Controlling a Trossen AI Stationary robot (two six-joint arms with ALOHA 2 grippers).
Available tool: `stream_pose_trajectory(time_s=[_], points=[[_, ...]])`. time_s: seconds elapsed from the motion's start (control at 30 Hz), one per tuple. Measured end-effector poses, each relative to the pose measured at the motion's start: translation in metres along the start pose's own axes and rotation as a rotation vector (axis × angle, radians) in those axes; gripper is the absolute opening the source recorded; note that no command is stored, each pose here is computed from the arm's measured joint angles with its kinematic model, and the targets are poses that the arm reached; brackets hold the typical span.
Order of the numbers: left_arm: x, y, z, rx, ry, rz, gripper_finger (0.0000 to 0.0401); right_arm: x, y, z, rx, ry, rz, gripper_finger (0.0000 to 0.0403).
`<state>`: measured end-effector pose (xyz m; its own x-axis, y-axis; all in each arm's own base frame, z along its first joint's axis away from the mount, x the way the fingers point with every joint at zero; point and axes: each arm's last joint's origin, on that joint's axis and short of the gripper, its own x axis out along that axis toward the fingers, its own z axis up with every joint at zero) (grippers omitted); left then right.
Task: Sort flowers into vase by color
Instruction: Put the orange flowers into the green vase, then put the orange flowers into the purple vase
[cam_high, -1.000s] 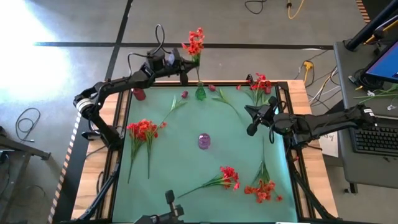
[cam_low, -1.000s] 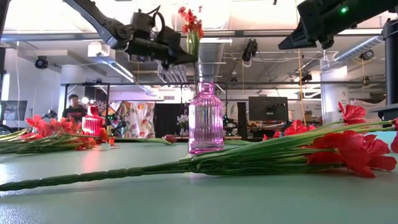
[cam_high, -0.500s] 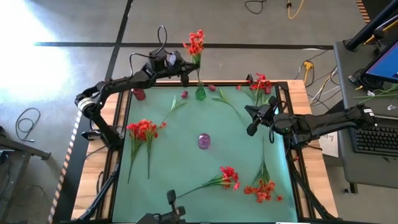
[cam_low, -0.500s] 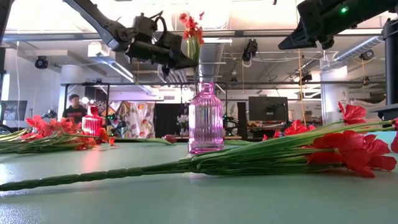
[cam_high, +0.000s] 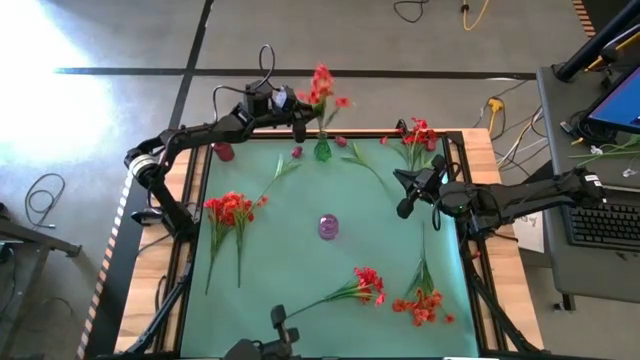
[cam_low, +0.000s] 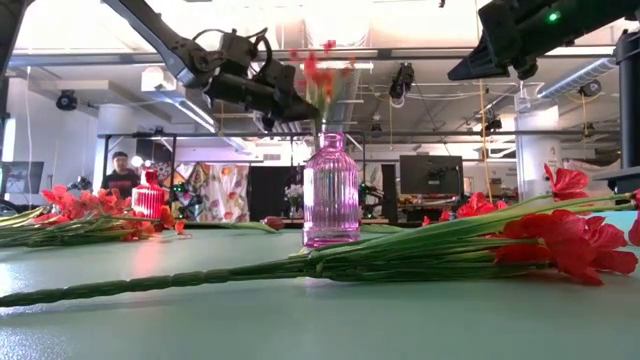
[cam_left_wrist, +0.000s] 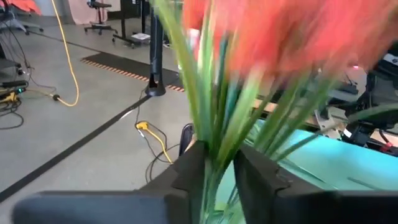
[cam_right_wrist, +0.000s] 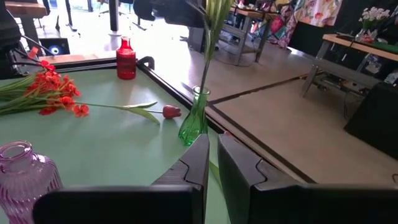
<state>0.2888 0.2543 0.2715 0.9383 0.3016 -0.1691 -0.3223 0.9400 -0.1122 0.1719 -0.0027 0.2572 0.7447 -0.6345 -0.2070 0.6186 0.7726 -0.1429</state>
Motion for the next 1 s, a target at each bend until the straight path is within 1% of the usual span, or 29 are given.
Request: stream_pose_trajectory(time_s=[0.23,0.43,0.7,1.0], points=[[-0.003,-0.001,-0.006,-0.037,0.087,0.002,0.0132,0.0,0.0,0.0,-0.006,0.001,0.0,0.0029],[-0.011,-0.004,-0.014,-0.05,0.221,0.002,0.0163,0.0,0.0,0.0,-0.017,0.001,0.0,0.0029],[-0.019,-0.007,-0.016,-0.084,0.296,0.005,0.0177,0.0,0.0,0.0,-0.017,0.001,0.0,0.0029],[-0.038,-0.012,-0.012,-0.106,0.39,0.07,0.0177,0.0,0.0,0.0,-0.016,0.001,0.0,0.0029]])
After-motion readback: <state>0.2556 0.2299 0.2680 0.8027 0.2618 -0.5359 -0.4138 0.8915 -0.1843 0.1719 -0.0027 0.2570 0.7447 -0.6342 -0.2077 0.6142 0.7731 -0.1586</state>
